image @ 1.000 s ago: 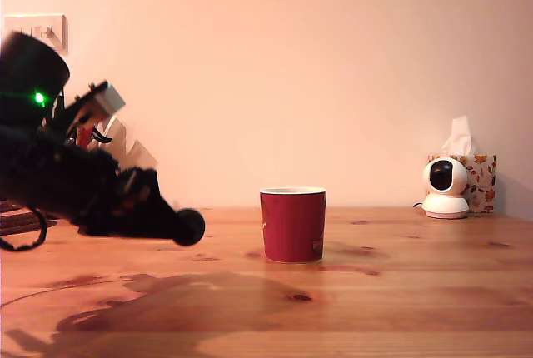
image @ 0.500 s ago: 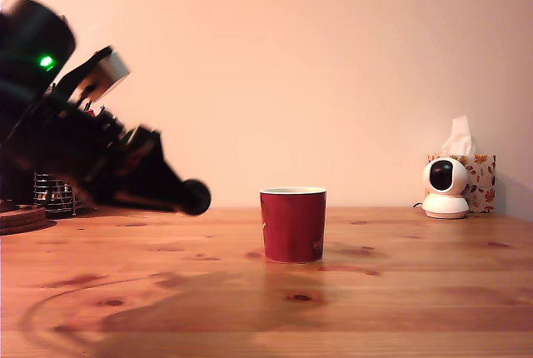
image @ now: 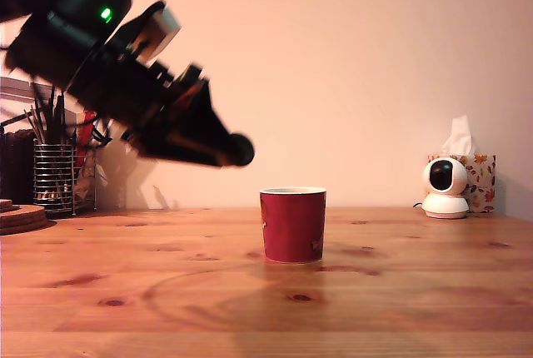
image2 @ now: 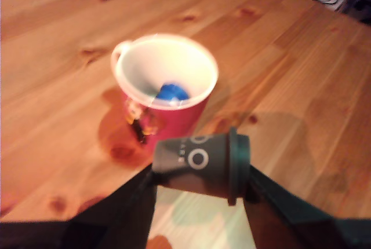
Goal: Pick up the coffee capsules on the table and drop them inside the coffee cup
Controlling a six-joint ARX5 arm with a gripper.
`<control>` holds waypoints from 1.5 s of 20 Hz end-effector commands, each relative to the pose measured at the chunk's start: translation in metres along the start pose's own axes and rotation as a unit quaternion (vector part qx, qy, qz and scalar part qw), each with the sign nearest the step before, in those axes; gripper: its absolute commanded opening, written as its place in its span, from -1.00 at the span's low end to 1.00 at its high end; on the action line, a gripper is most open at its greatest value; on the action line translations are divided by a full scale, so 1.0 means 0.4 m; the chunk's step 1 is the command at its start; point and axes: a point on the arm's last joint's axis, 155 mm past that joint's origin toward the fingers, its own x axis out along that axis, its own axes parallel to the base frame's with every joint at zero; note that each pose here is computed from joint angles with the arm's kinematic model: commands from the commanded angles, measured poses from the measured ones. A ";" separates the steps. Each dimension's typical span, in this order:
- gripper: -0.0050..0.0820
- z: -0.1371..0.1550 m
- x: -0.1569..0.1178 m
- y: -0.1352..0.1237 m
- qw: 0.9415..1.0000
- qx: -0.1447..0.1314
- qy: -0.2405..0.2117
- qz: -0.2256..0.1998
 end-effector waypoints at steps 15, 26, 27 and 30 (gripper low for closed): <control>-0.28 0.090 0.054 -0.038 1.000 0.019 0.004 -0.017; -0.28 0.084 0.149 0.015 0.998 -0.007 0.067 -0.001; -0.28 0.083 0.157 0.018 0.997 -0.009 0.073 -0.001; -0.28 0.073 0.184 0.029 0.996 -0.015 0.092 0.002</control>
